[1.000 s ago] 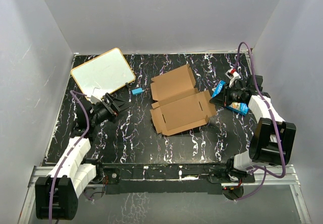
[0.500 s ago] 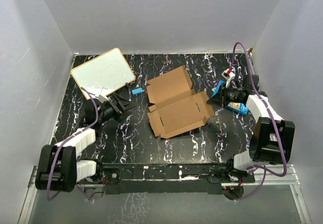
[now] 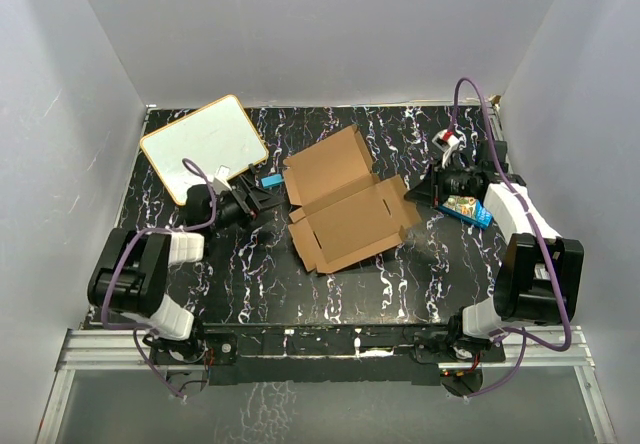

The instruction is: Fold the paper box

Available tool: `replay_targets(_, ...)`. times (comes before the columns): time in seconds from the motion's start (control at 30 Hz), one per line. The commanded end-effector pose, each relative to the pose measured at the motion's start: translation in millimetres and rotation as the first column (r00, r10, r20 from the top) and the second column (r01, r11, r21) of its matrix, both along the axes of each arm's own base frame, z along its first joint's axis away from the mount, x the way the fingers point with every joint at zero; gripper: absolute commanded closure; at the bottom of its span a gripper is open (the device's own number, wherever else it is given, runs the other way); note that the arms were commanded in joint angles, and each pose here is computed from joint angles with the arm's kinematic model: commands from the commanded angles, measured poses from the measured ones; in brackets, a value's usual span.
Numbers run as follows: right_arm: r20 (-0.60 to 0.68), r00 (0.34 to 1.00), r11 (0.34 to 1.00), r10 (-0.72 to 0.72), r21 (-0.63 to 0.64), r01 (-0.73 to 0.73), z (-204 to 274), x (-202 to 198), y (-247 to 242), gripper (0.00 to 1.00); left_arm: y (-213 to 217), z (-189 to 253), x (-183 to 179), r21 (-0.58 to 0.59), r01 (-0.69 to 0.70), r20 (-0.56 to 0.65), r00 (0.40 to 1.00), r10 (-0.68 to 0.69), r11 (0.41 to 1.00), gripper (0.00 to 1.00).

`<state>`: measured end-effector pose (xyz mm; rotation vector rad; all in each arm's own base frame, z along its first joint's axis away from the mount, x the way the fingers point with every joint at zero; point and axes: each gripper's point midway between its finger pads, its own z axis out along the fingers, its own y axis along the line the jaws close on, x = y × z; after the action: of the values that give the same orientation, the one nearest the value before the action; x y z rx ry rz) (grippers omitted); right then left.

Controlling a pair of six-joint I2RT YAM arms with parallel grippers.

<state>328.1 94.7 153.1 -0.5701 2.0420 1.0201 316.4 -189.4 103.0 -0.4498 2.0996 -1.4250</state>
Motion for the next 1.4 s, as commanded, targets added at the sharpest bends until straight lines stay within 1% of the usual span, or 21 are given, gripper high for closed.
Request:
replay_targets(0.0,0.173,0.983,0.998,0.062,-0.008,-0.061,40,14,8,0.92,-6,18,23,-0.006,0.020,0.138,0.990,-0.019,1.000,0.09)
replay_targets(0.13,0.191,0.978,0.997,0.081,-0.011,-0.080,46,14,14,0.92,-8,14,38,-0.016,0.006,0.167,0.986,-0.003,1.000,0.10)
replay_targets(0.17,0.226,0.945,0.968,0.237,0.024,-0.249,44,-21,29,0.92,-9,15,42,-0.026,0.005,0.177,0.984,-0.001,1.000,0.10)
replay_targets(0.2,0.272,0.908,0.933,0.320,0.078,-0.352,50,-47,39,0.92,-10,15,46,-0.038,0.007,0.183,0.983,0.000,0.999,0.10)
replay_targets(0.27,0.282,0.898,0.925,0.337,0.081,-0.372,51,-52,42,0.92,-13,17,51,-0.065,0.016,0.194,0.981,-0.003,0.998,0.10)
replay_targets(0.33,0.283,0.894,0.921,0.347,0.078,-0.382,52,-54,45,0.92,-15,24,59,-0.090,0.020,0.240,0.971,0.002,0.996,0.10)
replay_targets(0.47,0.279,0.890,0.916,0.360,0.074,-0.394,52,-56,48,0.92,-18,21,68,-0.107,0.025,0.250,0.968,0.003,0.994,0.11)
replay_targets(0.53,0.275,0.891,0.918,0.361,0.066,-0.392,51,-56,48,0.92,-19,25,70,-0.130,0.034,0.262,0.965,0.001,0.991,0.14)
replay_targets(0.63,0.261,0.899,0.924,0.352,0.056,-0.378,48,-53,46,0.92,-20,34,62,-0.177,0.047,0.285,0.958,0.006,0.983,0.21)
replay_targets(0.7,0.244,0.908,0.931,0.341,0.048,-0.362,45,-49,45,0.92,-20,39,55,-0.188,0.056,0.297,0.955,0.003,0.981,0.23)
replay_targets(0.83,0.211,0.929,0.948,0.304,0.030,-0.317,41,-37,40,0.92,-19,44,39,-0.174,0.083,0.325,0.945,-0.023,0.981,0.22)
replay_targets(1.07,0.170,0.955,0.965,0.243,0.059,-0.256,47,-18,28,0.92,-19,47,15,-0.129,0.130,0.354,0.932,-0.077,0.983,0.16)
replay_targets(1.2,0.155,0.959,0.966,0.237,0.064,-0.250,48,-12,27,0.92,-21,51,8,-0.134,0.158,0.363,0.926,-0.100,0.978,0.15)
replay_targets(1.37,0.142,0.959,0.964,0.246,0.068,-0.257,47,-10,27,0.92,-22,56,7,-0.157,0.170,0.372,0.923,-0.101,0.973,0.16)
